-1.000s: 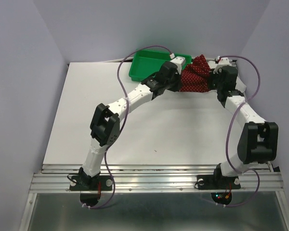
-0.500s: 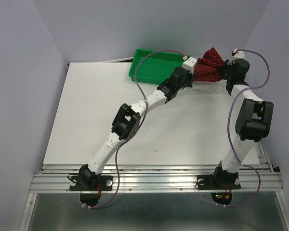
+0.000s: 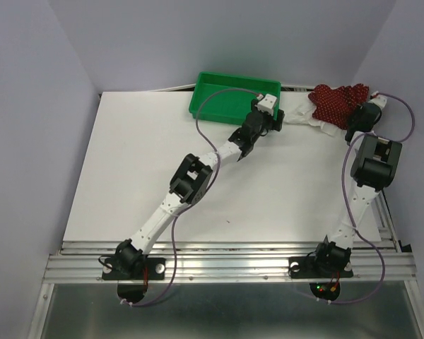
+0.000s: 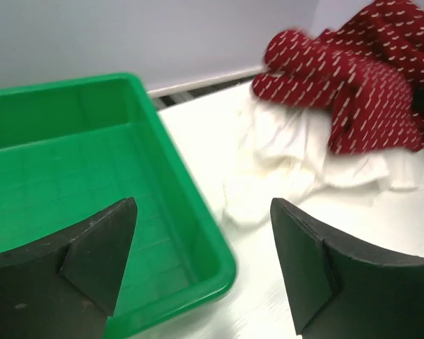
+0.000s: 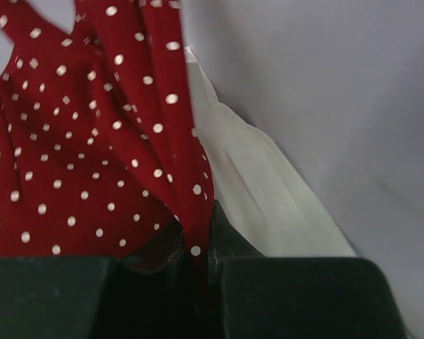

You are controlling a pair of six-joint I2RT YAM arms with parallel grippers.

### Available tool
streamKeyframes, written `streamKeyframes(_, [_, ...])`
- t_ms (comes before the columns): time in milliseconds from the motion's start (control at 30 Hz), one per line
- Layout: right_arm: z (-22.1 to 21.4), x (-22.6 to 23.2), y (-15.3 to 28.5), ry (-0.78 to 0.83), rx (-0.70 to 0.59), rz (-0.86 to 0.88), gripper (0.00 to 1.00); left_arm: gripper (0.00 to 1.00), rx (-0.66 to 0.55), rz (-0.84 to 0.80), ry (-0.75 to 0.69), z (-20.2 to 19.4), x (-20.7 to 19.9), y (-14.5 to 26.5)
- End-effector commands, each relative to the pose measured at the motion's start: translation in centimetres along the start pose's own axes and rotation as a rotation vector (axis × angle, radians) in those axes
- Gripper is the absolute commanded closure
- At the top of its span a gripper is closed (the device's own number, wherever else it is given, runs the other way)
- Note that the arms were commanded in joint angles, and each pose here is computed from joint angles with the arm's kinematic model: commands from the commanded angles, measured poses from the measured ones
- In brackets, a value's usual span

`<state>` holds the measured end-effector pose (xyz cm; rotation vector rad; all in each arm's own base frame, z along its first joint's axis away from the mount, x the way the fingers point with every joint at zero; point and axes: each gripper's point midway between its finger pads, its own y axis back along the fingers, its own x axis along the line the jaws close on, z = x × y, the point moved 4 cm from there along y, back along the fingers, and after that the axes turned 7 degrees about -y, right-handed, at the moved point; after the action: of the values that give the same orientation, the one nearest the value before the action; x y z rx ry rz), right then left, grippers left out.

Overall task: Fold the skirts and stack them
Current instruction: Neatly place the folded skirt to the corner

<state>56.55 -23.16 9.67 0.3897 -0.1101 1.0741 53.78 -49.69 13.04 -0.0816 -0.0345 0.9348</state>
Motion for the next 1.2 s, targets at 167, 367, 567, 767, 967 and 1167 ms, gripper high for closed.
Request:
streamKeyframes(167, [-0.4, 2.7, -0.9, -0.111, 0.059, 0.098, 0.49, 0.05, -0.059, -0.024, 0.026, 11.9, 1.1, 3.9])
streamKeyframes(367, [2.7, 4.2, -0.3, -0.103, 0.052, 0.15, 0.08, 0.05, 0.028, -0.069, 0.104, 13.4, 1.8, 6.9])
streamKeyframes(567, [7.8, 5.3, 1.0, -0.071, -0.037, 0.154, 0.0, 0.05, 0.115, -0.089, 0.182, 15.4, 3.8, 9.5])
streamKeyframes(767, [12.3, 9.1, 3.5, -0.042, -0.105, 0.248, 0.0, 0.05, 0.206, -0.055, 0.162, 15.4, 5.4, 12.0])
streamKeyframes(967, [15.2, 14.2, 4.9, 0.034, -0.19, 0.366, 0.24, 0.05, 0.252, -0.021, 0.155, 15.2, 7.7, 14.2])
streamKeyframes(1167, [11.3, 14.3, -0.4, 0.065, -0.113, 0.277, 0.38, 0.05, 0.284, 0.024, 0.167, 15.2, 9.9, 15.2])
